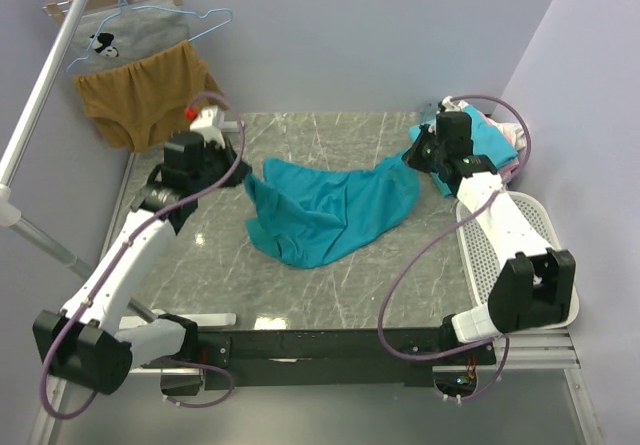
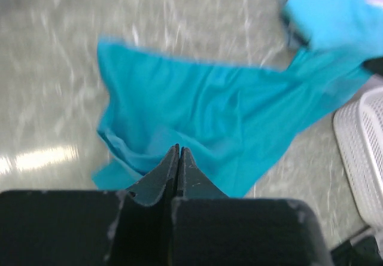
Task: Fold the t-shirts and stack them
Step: Flatten out the tshirt
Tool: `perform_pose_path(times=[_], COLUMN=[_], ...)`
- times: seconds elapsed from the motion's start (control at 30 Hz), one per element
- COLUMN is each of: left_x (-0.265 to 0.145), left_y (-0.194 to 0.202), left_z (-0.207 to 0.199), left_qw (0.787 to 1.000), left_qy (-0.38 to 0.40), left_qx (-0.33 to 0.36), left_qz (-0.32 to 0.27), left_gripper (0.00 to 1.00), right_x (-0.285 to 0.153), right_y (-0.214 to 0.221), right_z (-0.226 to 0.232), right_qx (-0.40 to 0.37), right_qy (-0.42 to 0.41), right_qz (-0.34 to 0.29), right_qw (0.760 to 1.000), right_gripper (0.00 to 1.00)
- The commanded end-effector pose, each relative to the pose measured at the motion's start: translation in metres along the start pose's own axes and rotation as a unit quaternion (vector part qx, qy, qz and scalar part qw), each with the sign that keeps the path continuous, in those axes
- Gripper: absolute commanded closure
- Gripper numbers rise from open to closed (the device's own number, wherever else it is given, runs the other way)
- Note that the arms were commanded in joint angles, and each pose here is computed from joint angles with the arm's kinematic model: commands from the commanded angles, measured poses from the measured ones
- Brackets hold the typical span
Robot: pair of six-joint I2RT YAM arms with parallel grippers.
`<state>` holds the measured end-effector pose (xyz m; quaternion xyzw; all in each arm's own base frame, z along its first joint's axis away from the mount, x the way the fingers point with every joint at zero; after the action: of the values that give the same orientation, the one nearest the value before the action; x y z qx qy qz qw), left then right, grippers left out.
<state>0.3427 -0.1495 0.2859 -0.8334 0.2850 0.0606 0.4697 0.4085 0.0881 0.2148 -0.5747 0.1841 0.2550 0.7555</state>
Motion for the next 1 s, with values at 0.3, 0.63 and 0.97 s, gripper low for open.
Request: perform_pose_path(times=[0.3, 0.63, 0.97], left_x=[-0.055, 0.059, 0.194], left_y=[0.148, 0.045, 0.035], left_z=[0.066, 0.053, 0.098], left_qw=[0.973, 0.994, 0.994], left_qy=[-0.106, -0.094, -0.095], left_qx=[-0.153, -0.046, -0.028], left_qz=[0.134, 0.023, 0.054], left_gripper=[0.01, 0.01, 0.01], right_x=[-0.051, -0.037, -0.02], right_y=[0.073, 0.065, 0.068], right_z=[-0.001, 0.002, 0.003], right_qx=[-0.007, -0.013, -0.02], right_qy=[-0.039, -0.045, -0.049], right_qz=[0.042, 0.045, 0.065], right_qw=[0.998, 0.998, 0.996], right_gripper=[1.0, 1.0, 1.0])
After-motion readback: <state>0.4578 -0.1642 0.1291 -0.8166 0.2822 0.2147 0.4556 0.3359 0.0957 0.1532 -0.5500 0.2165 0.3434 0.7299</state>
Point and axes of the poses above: each gripper's point midway between its finger pads, its own x axis out along the fingers, its own z axis along the line the jaws close on, y = z × x, the point moved 1 cm from there along -x, back along the fingers, and after that the axes turned 10 degrees about -x, right-handed, at the moved point
